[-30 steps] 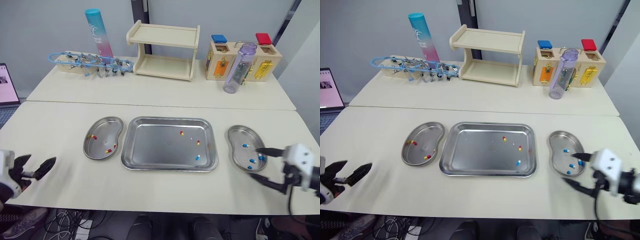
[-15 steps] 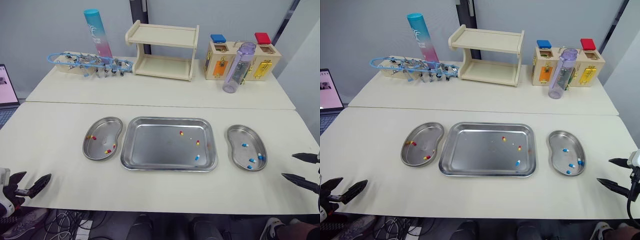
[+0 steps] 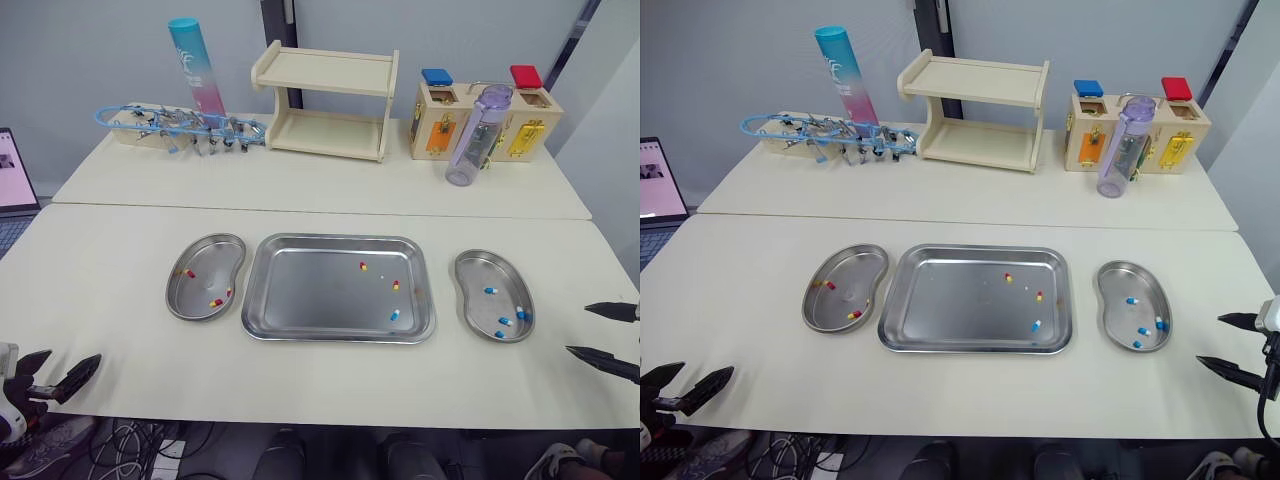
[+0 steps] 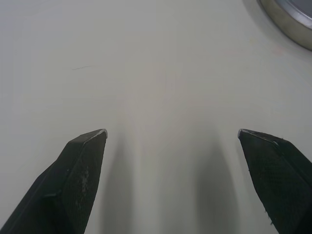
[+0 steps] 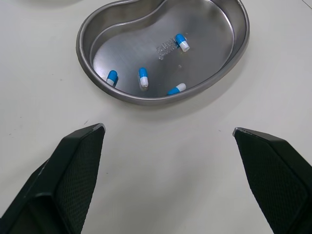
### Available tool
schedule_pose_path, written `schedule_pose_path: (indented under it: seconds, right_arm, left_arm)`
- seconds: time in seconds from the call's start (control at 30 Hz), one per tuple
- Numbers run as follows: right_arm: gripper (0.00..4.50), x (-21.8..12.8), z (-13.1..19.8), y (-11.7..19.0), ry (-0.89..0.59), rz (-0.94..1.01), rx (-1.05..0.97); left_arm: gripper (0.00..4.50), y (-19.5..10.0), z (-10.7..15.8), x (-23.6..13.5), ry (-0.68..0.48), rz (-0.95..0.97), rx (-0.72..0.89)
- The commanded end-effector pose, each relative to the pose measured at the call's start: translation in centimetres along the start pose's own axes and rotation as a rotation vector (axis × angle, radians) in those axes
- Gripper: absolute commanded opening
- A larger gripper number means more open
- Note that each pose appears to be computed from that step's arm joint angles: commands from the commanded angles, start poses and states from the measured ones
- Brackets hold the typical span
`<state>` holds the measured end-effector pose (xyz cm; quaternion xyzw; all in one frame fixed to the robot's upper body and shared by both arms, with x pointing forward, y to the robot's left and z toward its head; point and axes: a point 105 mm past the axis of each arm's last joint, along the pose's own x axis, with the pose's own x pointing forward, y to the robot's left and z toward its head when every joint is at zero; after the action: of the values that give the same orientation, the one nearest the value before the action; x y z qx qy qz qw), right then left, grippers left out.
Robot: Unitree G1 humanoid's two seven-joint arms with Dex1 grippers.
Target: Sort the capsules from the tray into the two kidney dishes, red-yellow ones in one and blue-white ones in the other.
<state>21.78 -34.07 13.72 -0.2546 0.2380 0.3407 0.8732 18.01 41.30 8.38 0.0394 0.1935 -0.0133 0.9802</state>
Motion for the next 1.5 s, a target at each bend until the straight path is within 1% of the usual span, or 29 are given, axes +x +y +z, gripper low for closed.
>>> schedule_pose_path:
  seconds: [0.03, 0.17, 0.23, 0.3, 0.37, 0.4, 0.5, 0.67, 0.73, 0.8, 0.9, 1.03, 1.1, 1.23, 1.33, 1.43, 1.5]
  right_arm:
    - [4.50, -0.4, 1.2, -0.5, -0.013, -0.008, -0.054]
    - [4.50, 0.3, 3.1, 0.7, -0.077, 0.037, -0.083]
    - [4.50, 1.5, 5.2, 2.2, -0.172, 0.063, -0.066]
    - [4.50, 3.0, 7.1, 4.9, -0.252, 0.121, -0.063]
    - [4.50, 3.8, 8.2, 6.8, -0.298, 0.154, -0.048]
    - [4.50, 4.6, 8.7, 8.3, -0.327, 0.172, -0.038]
    - [4.50, 6.3, 9.6, 10.9, -0.383, 0.179, -0.017]
    - [4.50, 9.8, 9.8, 12.7, -0.449, 0.057, 0.016]
    - [4.50, 10.9, 10.0, 13.4, -0.467, 0.038, 0.015]
    - [4.50, 11.2, 10.2, 13.6, -0.477, 0.017, 0.019]
    - [4.50, 11.5, 10.0, 14.4, -0.476, 0.051, 0.031]
    - [4.50, 11.7, 9.9, 15.2, -0.472, 0.093, 0.035]
    - [4.50, 11.8, 10.3, 15.3, -0.482, 0.094, 0.042]
    - [4.50, 11.9, 10.7, 15.5, -0.492, 0.089, 0.041]
    - [4.50, 12.1, 10.9, 15.4, -0.501, 0.068, 0.057]
    - [4.50, 12.2, 11.2, 15.7, -0.507, 0.068, 0.062]
    - [4.50, 12.2, 11.5, 15.8, -0.517, 0.061, 0.067]
  left_arm:
    - [4.46, 0.3, 0.4, -0.3, -0.013, 0.005, 0.014]
    - [4.46, 0.1, 0.2, -0.2, -0.008, -0.005, 0.013]
    - [4.46, -0.2, 0.2, 0.1, -0.010, -0.012, 0.010]
    - [4.46, -0.4, 0.1, 0.2, -0.002, -0.023, 0.005]
    - [4.46, -0.5, -0.1, 0.2, 0.005, -0.029, 0.005]
    - [4.46, -0.5, -0.1, 0.1, 0.005, -0.029, 0.005]
    - [4.46, -0.5, -0.2, 0.1, 0.005, -0.029, 0.005]
    - [4.46, -0.7, -0.2, 0.0, 0.003, -0.041, 0.013]
    - [4.46, -0.8, 0.7, -0.2, -0.006, -0.066, 0.055]
    - [4.46, -1.1, 1.4, -0.2, -0.011, -0.105, 0.100]
    - [4.46, -4.0, 3.7, 0.5, -0.022, -0.298, 0.242]
    - [4.46, -8.8, 6.6, 2.0, -0.063, -0.539, 0.368]
    - [4.46, -11.5, 8.5, 3.2, -0.109, -0.634, 0.407]
    - [4.46, -15.5, 11.1, 5.0, -0.172, -0.744, 0.447]
    - [4.46, -20.2, 13.1, 6.8, -0.248, -0.882, 0.413]
    - [3.87, -22.9, 14.0, 8.6, -0.273, -0.946, 0.415]
    - [3.22, -24.6, 14.4, 9.7, -0.279, -0.979, 0.416]
